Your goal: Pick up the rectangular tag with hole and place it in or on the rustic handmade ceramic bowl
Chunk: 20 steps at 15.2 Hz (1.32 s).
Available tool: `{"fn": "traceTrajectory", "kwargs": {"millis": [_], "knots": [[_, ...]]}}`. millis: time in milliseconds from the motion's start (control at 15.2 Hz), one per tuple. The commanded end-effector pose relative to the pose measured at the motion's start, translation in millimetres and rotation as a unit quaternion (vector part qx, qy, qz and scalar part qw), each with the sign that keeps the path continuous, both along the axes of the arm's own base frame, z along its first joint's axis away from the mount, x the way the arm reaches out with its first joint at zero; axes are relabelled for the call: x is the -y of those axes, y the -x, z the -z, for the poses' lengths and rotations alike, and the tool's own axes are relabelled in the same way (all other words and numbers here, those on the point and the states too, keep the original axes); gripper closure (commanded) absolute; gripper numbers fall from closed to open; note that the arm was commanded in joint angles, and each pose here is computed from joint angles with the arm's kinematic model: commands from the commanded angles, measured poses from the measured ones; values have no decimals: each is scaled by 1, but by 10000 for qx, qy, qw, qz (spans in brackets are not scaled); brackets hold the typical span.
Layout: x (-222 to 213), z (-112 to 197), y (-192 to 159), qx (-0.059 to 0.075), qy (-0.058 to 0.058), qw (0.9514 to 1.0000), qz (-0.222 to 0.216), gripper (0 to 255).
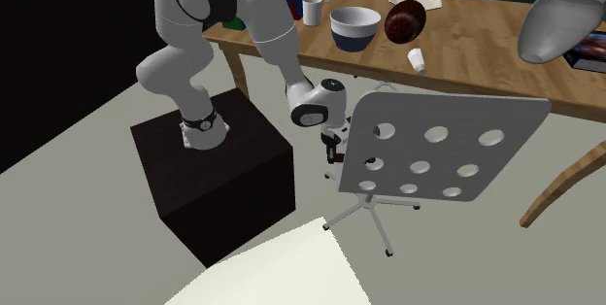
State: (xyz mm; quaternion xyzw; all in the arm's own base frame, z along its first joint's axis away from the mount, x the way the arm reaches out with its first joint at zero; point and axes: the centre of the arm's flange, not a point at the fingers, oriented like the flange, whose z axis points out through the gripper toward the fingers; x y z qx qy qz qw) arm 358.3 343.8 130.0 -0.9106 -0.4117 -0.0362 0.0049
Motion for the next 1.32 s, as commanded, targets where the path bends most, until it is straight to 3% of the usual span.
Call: {"fn": "traceTrajectory", "kwargs": {"millis": [0, 1254], "knots": [[0, 0, 0, 0, 0, 10000, 1, 255], [0, -100, 0, 0, 0, 10000, 1, 255]]}}
